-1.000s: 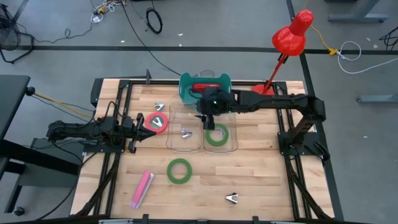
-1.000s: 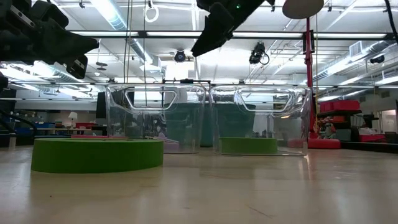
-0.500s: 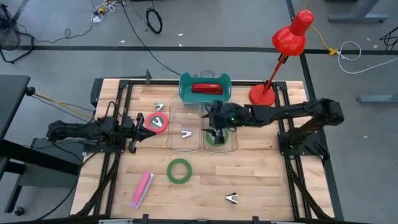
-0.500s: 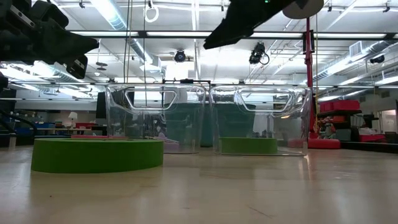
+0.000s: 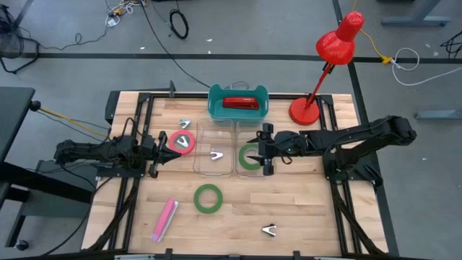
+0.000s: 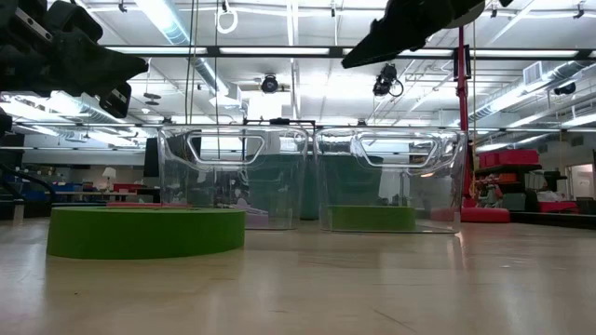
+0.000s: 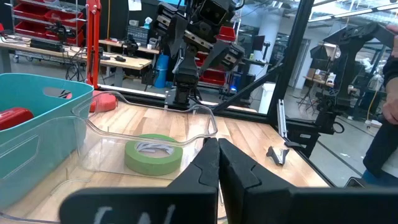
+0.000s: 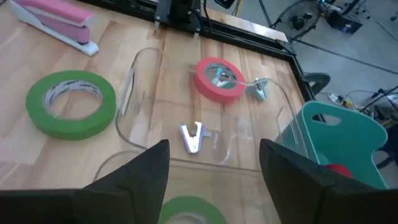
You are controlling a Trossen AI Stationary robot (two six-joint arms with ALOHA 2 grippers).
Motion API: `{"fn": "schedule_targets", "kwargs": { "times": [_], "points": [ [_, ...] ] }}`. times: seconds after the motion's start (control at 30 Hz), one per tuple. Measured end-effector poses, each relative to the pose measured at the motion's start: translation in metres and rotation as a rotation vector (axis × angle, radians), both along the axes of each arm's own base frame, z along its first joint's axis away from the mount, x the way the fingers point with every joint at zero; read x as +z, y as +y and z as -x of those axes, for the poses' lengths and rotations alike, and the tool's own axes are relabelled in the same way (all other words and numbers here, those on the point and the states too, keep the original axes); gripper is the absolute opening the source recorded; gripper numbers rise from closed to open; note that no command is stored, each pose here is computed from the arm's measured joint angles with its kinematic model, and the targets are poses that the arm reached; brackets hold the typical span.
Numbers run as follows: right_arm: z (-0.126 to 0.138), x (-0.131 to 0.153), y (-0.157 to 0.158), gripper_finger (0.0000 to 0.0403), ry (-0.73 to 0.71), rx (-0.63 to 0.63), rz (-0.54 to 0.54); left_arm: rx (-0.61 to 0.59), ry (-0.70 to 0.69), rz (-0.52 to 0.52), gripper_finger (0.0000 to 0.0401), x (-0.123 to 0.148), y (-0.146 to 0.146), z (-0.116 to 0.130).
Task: Pick and place Stapler, Stapler remover, tape
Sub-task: Put the black staple remover into the left transparent bin
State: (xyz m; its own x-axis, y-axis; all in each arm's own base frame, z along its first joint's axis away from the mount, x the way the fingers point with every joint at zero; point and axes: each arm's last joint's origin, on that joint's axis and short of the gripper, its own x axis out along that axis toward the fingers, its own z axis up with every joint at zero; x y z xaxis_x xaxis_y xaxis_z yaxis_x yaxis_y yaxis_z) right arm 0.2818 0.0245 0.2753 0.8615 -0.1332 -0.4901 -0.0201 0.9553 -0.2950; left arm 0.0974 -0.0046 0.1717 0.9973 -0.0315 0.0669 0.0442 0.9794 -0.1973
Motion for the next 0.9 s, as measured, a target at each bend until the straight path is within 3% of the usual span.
{"fn": "schedule_targets", "kwargs": {
  "times": [0.47,0.9],
  "points": [
    [0.023,0.007,0.050,0.0249,0.009,0.183,-0.037,0.000,0.000,-0.001,0.0003,0.000,0.000,0.000],
    [0.037,-0.001,0.090,0.0249,0.088,0.203,-0.277,0.000,0.000,0.000,0.0003,0.000,0.000,0.000]
  ]
}}
